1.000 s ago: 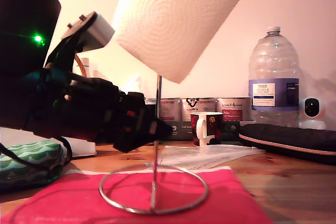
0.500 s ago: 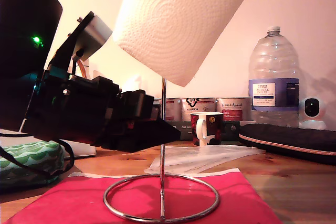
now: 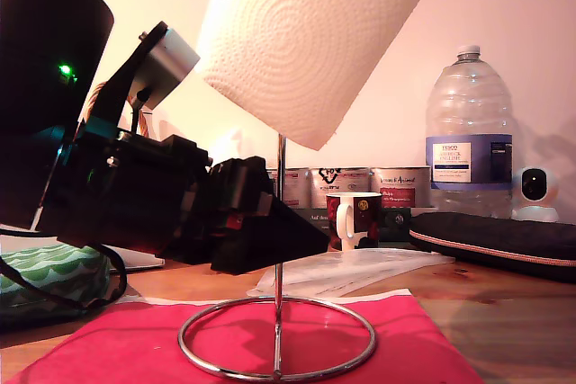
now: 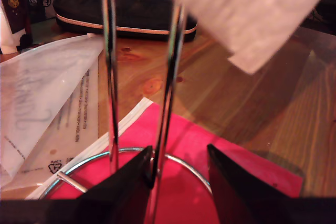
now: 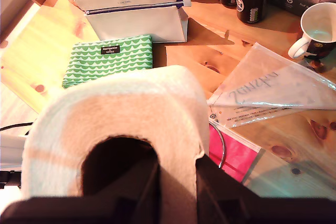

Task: Insert the paper towel roll into the metallic stand.

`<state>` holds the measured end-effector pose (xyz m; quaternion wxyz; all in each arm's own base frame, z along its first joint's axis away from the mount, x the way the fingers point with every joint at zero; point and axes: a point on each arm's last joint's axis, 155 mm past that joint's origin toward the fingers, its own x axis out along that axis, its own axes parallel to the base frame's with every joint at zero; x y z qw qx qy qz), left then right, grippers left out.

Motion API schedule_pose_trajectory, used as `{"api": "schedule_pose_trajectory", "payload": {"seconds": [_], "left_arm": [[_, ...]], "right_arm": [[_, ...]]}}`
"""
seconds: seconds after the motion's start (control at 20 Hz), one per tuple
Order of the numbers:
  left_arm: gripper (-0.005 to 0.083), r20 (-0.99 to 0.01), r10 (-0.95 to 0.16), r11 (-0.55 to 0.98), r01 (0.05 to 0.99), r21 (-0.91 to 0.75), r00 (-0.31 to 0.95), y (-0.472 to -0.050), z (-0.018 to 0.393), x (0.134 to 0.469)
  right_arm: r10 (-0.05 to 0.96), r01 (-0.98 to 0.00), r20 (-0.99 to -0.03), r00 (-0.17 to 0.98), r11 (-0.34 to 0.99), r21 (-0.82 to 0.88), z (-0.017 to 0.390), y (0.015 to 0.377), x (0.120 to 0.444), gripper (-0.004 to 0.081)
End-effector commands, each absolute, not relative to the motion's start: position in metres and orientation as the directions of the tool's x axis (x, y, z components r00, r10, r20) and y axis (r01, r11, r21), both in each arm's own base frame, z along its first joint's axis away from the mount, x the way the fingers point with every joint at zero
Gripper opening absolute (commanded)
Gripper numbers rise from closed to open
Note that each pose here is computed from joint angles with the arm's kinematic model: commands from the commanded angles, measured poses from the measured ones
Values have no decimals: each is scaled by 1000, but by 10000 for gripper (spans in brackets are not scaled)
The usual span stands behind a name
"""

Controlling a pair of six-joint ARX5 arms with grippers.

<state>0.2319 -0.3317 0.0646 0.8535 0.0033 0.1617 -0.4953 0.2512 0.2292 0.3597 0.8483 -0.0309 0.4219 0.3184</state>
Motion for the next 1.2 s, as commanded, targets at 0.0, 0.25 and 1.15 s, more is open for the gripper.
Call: {"api": "schedule_pose_trajectory", "payload": {"seconds": [0.0,0.25,1.15], "left_arm": [[289,-280,-855,491,857,-158,438,-335,65,226],[289,-301,-844,504,849,-158,445,-332,63,227],[289,-407,-793,547,824,-146,454,-309,62,224]], "right_arm": [[484,-556,-771,414,805,207,340,237,262,-12],[470,-552,-791,392,808,206,329,243,267,-12],[453,-549,-809,375,812,201,319,247,271,-12]]}}
